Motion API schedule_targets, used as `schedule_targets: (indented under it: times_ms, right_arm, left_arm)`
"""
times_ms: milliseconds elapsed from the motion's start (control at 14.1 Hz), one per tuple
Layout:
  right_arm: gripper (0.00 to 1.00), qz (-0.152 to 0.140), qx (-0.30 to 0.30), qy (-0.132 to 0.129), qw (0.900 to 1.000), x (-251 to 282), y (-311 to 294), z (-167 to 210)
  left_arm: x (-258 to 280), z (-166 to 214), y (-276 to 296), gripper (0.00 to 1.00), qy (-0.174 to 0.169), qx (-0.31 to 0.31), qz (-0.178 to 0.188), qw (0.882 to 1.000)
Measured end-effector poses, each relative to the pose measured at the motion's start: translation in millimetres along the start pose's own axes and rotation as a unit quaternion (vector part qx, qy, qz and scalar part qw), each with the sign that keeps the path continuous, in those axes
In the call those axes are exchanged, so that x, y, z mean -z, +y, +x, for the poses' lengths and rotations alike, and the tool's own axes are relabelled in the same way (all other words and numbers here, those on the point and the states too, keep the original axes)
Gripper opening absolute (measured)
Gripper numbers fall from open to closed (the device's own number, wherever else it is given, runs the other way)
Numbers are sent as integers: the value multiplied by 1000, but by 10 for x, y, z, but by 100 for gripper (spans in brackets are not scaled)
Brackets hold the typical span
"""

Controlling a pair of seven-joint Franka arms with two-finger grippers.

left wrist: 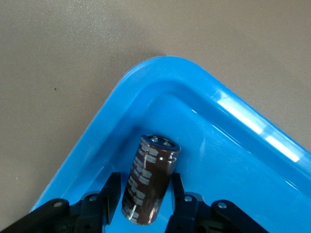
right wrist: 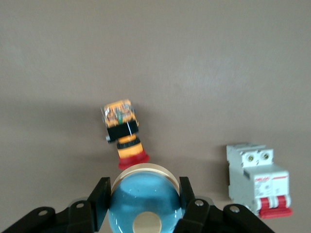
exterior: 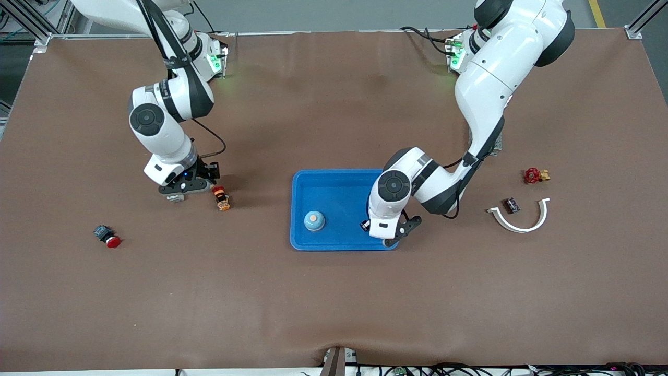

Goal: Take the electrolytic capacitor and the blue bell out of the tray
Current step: 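Grasp the second capacitor with the left gripper and lift it toward the clip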

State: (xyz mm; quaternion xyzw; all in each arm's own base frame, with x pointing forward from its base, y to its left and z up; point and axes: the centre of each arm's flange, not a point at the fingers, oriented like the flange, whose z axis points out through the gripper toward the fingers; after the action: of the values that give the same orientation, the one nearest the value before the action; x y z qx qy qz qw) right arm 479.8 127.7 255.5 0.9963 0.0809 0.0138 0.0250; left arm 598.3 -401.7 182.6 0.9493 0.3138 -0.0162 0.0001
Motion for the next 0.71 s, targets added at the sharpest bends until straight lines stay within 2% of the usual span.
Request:
schedule_targets:
  times_ms: [71,142,427,711]
  right_arm:
    - [62,1,1,0,1000,-57,5,-104]
    - [62,2,0,-1,1000,-90,16,-193]
    - [62,3,-6,-6,1000,-89,95,-415]
    - [62,-1,-11,1,1000,-98,244,-477]
  left_arm:
    - [7,3,4,45,0,0,-1,1000]
    - [22,8,13,35,1,0,-2,1000]
    - [257,31,99,34,11,-1,-18,1000]
    - [800,230,-2,34,30,-9,2,999]
